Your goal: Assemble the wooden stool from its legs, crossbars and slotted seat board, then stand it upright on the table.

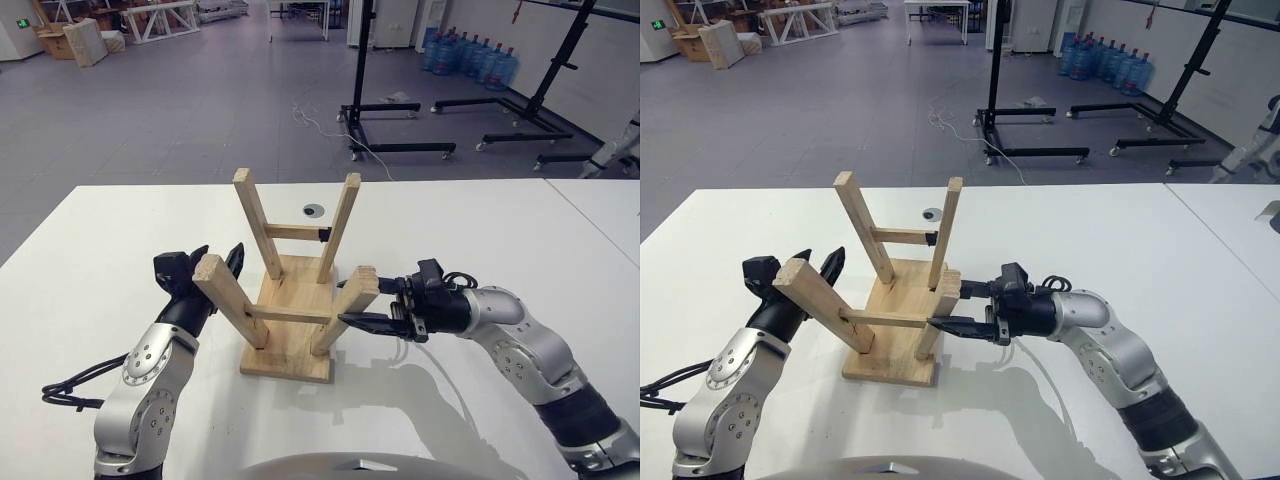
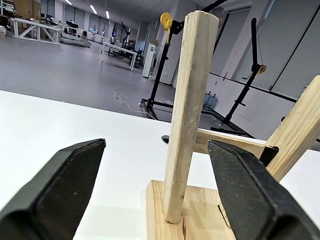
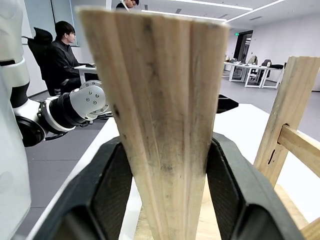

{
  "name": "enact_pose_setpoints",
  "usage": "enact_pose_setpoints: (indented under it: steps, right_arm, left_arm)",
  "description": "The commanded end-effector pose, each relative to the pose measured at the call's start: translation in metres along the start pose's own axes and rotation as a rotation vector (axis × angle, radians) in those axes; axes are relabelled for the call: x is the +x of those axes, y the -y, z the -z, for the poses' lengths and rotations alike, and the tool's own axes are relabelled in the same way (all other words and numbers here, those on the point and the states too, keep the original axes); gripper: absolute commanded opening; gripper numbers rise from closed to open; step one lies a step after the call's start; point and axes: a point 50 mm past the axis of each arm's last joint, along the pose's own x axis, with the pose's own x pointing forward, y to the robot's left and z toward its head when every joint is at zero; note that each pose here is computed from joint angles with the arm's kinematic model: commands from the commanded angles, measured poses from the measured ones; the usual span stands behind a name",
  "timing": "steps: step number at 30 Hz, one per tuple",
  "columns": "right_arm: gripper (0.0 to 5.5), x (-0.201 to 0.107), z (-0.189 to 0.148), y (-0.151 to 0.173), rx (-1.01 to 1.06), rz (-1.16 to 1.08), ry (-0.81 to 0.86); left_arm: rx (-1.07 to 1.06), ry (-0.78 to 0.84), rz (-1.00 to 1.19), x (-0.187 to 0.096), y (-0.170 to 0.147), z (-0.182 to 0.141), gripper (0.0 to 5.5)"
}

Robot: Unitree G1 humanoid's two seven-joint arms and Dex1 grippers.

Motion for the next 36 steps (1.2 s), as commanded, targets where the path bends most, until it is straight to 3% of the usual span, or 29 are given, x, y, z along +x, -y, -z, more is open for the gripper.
enact_pose_setpoints:
  steps: [1,3,13,26,33,36]
  right_arm:
    - [2.70,-0.008,0.052,-0.012,0.145,0.001,-0.273]
    - [3.05,-0.010,0.050,-0.008,0.119,0.008,-0.282]
    - [3.05,-0.023,0.022,0.006,-0.009,0.076,-0.197]
    - [3.05,-0.040,-0.049,0.009,-0.040,0.088,0.149]
    - [3.05,-0.045,-0.129,0.019,-0.051,0.069,0.495]
    - [3.05,-0.039,-0.149,0.024,-0.064,0.037,0.555]
  left_arm:
    - [-0.036,-0.078,0.106,0.005,0.016,0.013,3.74]
    - [-0.039,-0.077,0.103,0.004,0.016,0.014,3.74]
    - [-0.013,-0.012,0.025,0.000,0.000,0.004,3.74]
    - [0.115,0.218,-0.007,-0.007,-0.022,-0.067,3.74]
    - [0.066,0.450,0.346,-0.004,0.013,-0.135,3.74]
    - [-0.022,0.444,0.588,0.000,0.045,-0.145,3.74]
